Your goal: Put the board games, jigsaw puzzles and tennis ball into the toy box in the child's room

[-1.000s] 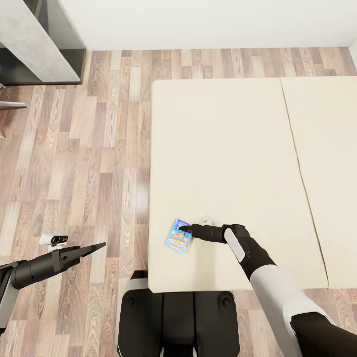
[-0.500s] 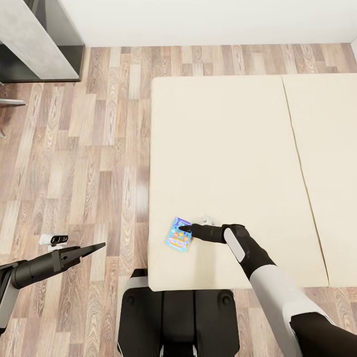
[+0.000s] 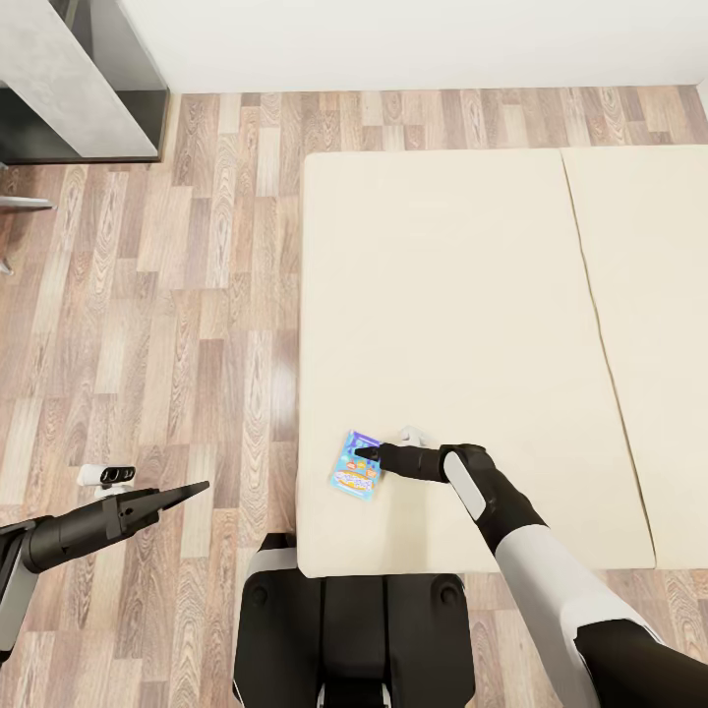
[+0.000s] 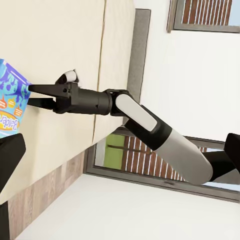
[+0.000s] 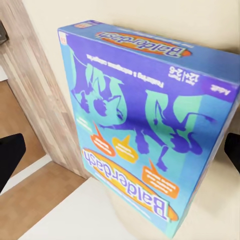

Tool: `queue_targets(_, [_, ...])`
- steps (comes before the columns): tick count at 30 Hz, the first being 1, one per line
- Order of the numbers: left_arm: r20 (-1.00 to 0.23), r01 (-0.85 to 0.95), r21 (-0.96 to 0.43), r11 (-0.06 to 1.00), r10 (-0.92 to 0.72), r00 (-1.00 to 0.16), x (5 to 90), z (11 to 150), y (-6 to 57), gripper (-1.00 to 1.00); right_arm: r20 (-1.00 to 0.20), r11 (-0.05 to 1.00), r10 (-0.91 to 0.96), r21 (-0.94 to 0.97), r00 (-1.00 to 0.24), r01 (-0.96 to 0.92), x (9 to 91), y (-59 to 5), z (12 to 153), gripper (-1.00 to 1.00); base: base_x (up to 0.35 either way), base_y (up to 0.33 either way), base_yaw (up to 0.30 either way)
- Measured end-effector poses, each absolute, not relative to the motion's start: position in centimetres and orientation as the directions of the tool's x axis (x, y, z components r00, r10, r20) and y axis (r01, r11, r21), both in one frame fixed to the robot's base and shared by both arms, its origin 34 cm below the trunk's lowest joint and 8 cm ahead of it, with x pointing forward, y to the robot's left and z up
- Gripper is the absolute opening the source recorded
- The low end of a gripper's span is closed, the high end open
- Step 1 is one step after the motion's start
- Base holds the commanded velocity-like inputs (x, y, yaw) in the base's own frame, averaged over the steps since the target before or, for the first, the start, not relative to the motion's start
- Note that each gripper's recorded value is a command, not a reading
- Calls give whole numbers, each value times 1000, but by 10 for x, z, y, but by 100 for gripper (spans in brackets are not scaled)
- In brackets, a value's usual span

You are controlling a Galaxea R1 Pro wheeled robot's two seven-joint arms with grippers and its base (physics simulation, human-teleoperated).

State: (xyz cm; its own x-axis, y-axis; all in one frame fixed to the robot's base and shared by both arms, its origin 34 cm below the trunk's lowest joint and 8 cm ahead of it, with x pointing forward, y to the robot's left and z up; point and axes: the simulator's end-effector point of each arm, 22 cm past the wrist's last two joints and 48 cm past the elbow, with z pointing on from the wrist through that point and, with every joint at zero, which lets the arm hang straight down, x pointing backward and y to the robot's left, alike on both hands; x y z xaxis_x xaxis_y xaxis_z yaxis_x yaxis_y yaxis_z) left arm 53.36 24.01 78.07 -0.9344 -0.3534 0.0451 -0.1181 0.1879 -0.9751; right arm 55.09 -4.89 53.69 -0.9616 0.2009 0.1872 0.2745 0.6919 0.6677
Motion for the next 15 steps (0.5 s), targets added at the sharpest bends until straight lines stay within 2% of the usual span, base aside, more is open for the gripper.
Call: queue_targets(15, [46,-119,-975,188,-353,-935,533,780,240,100,183,692,202,668,-962,273,553,-50,537,100,0,0,0])
